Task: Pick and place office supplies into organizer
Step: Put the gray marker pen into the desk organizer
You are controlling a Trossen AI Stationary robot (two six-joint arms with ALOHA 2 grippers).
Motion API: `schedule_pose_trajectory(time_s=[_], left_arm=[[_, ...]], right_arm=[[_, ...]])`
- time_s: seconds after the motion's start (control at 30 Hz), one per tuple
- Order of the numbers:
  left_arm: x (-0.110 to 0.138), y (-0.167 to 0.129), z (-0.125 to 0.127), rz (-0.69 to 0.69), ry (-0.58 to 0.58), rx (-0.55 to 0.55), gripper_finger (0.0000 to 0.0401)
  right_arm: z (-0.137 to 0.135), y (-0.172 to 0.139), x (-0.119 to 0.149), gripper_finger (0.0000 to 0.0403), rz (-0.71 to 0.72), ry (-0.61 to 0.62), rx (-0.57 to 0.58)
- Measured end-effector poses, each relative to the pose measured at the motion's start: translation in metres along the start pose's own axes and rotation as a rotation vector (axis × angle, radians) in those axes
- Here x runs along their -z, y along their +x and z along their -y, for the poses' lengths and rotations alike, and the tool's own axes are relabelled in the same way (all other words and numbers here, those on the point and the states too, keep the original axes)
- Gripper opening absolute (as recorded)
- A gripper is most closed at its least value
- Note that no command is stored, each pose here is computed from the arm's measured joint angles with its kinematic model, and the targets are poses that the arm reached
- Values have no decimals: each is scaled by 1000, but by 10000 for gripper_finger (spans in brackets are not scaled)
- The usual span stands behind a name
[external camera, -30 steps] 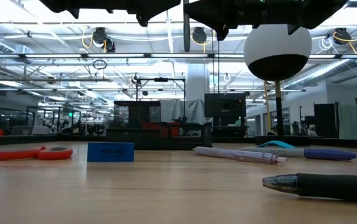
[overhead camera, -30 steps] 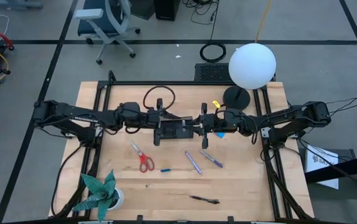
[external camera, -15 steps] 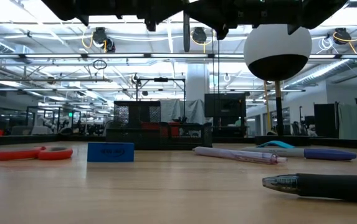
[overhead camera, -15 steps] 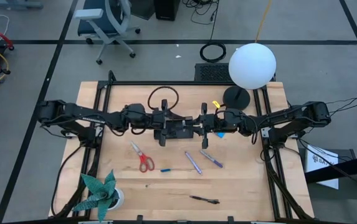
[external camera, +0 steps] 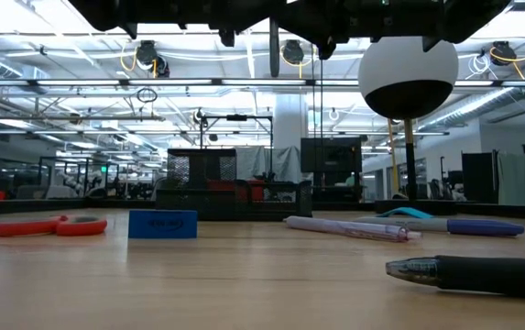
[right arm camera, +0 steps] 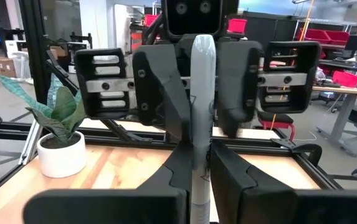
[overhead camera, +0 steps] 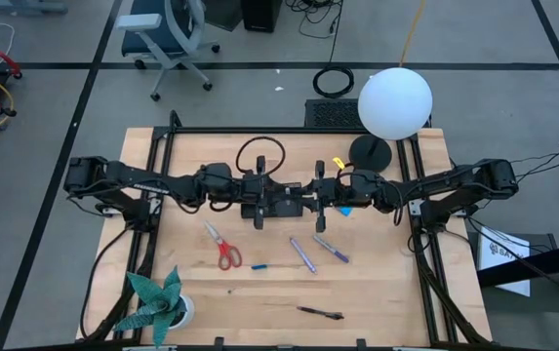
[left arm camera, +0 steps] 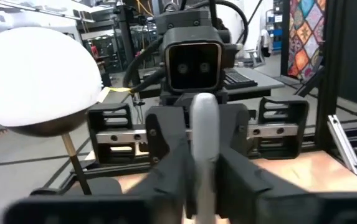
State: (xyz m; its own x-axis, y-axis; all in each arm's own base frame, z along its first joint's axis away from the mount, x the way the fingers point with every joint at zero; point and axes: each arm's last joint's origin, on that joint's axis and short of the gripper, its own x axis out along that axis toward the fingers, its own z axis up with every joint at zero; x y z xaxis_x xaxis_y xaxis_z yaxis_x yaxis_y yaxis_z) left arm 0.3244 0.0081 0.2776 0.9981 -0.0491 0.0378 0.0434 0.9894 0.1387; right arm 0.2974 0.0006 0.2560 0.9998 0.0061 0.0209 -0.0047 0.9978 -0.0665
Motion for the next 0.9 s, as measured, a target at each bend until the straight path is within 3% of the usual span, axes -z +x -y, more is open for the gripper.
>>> schedule_pose_trajectory(time_s=[0.03,0.17,0.43,0.67,0.77,0.9], left_arm=[[0,0,1,-1,0,2,42],[0,0,3,-3,20,8,42],[-8,-4,8,14,-2,0,42],[-20,-15,14,-4,-42,22,42],[-23,-17,14,3,-132,25,42],[-23,-17,13,-5,-280,22,42]], right_arm=[[0,0,0,25,0,-2,0],[0,0,1,29,-7,-14,-2],[0,0,2,80,-24,-50,-2],[-3,-14,-14,98,-23,-138,-15],[-9,-23,-20,98,-46,-253,-44],[-30,-29,-19,101,-79,-556,-141]])
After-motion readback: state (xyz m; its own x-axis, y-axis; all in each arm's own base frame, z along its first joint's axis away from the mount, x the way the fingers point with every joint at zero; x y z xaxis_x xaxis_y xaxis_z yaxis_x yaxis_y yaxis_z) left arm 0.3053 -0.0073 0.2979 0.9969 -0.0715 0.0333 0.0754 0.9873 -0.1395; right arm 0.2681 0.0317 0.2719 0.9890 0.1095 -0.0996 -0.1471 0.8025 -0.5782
